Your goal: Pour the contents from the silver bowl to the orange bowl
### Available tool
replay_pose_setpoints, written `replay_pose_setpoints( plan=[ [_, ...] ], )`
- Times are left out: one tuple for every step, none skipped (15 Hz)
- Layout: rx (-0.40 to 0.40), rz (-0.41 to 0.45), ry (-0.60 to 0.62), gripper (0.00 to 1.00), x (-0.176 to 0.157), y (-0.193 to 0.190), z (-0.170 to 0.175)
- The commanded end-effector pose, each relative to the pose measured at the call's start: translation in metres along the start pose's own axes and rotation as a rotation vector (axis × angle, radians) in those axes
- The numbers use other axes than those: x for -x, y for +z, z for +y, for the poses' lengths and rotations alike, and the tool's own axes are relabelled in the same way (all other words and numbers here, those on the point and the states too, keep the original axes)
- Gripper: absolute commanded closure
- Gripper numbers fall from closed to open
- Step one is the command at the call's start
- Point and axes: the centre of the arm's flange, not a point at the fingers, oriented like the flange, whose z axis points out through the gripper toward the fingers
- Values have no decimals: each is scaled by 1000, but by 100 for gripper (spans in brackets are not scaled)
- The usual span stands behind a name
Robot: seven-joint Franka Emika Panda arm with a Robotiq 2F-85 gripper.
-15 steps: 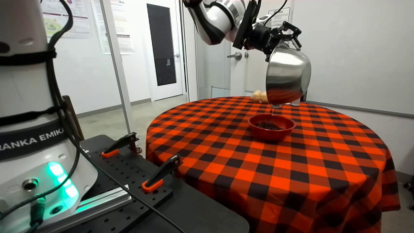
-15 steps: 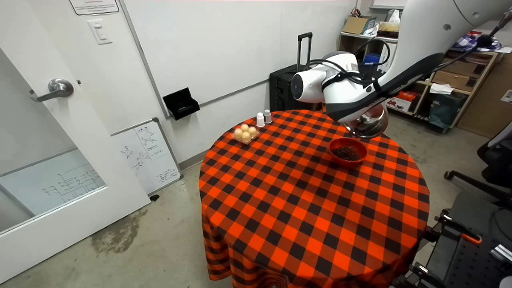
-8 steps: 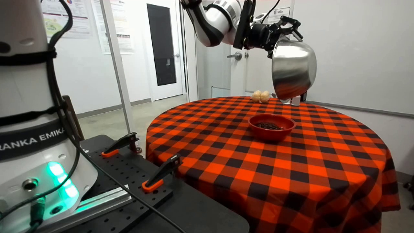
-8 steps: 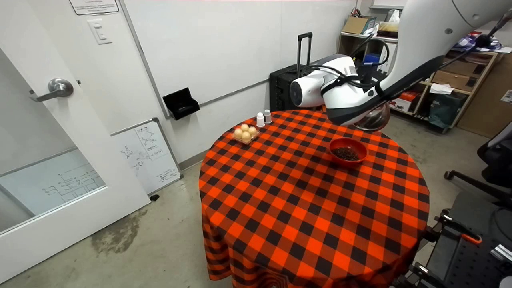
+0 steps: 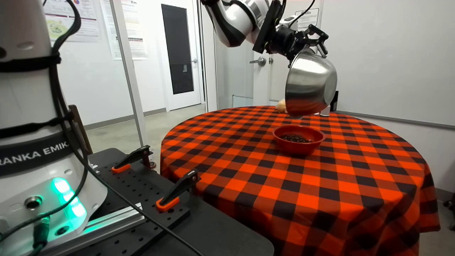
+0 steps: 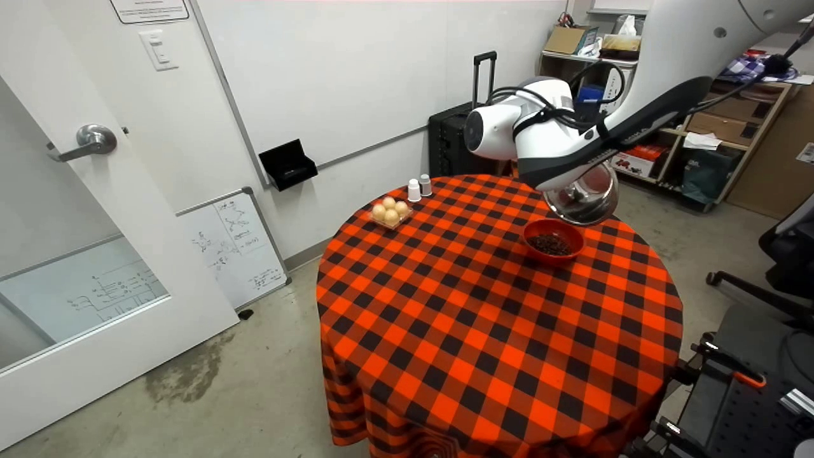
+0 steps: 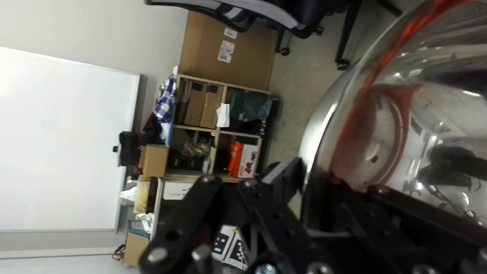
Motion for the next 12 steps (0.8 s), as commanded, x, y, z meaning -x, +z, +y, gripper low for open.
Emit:
replay_pose_setpoints(
  plan=[
    [-193, 25, -39, 98, 5, -7, 50],
    [-243, 39, -46, 98, 6, -9, 63],
    [-291, 59, -52, 98, 7, -15, 75],
    [-340, 83, -58, 98, 8, -20, 85],
    [-387, 108, -64, 98, 9, -27, 91],
    [-438, 129, -71, 98, 9, -35, 95],
    [-488, 151, -78, 98, 9, -44, 94],
    [-540, 174, -87, 98, 9, -53, 92],
    [-595, 194, -94, 98, 7, -63, 86],
    [-649, 213, -98, 98, 5, -72, 81],
    [-705, 237, -101, 98, 4, -82, 72],
    [-759, 257, -106, 98, 2, -92, 64]
  ],
)
